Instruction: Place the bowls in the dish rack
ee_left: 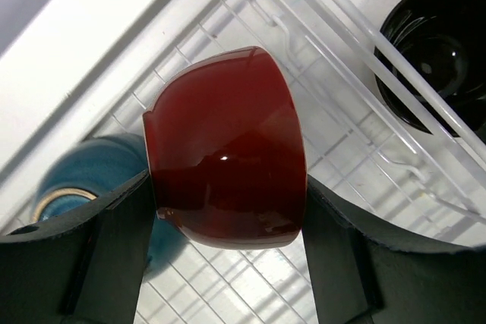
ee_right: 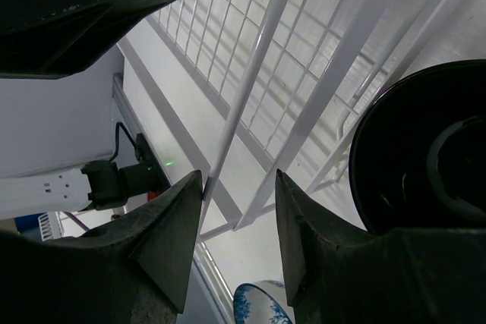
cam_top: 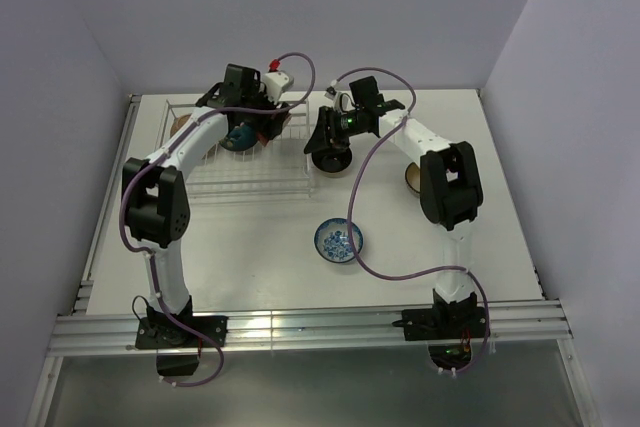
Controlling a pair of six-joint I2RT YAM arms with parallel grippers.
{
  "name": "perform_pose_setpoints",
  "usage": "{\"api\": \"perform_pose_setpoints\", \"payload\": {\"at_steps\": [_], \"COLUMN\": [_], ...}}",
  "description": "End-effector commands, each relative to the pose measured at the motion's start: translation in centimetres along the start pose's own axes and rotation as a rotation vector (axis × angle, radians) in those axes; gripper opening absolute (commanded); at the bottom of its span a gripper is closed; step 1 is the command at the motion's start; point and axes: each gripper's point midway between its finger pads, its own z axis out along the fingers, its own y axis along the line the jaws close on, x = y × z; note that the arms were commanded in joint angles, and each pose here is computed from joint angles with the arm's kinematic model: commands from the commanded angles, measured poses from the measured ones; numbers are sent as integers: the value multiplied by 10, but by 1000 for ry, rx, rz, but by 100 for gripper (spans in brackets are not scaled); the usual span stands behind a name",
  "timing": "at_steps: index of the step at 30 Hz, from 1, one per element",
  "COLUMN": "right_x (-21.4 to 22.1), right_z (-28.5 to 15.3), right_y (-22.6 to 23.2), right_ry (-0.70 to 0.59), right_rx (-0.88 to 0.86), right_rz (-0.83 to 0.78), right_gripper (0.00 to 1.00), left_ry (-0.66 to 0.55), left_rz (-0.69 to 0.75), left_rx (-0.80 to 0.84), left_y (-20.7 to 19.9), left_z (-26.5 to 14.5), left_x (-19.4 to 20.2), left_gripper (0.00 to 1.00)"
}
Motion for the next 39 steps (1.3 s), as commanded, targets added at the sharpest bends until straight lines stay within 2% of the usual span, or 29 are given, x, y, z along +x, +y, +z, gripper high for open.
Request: {"api": "perform_pose_setpoints", "payload": {"at_steps": [1, 15, 23, 27, 35, 39], "right_x": [-4, -4, -5, -3, 2, 3], "right_z": [2, 2, 3, 5, 6, 7], "right_y": [7, 3, -4, -5, -11, -13], "right_ry": [2, 12, 12, 18, 25, 30], "right_rx": [-12, -32, -36, -38, -33, -27], "right_rz": [-16, 15, 40, 45, 44, 46], "right_gripper": [50, 50, 45, 32, 15, 0], "left_ry": [-182, -228, -231, -242, -284, -288], "left_rz": [156, 455, 619, 715, 882, 941], "left_rx": [-80, -150, -175, -200, -215, -213], "left_y": [13, 12, 8, 5, -5, -8], "left_z": [-26, -15, -9, -7, -9, -6], "left_x": [-61, -68, -59, -51, -38, -31], "left_gripper": [0, 0, 0, 0, 0, 0]}}
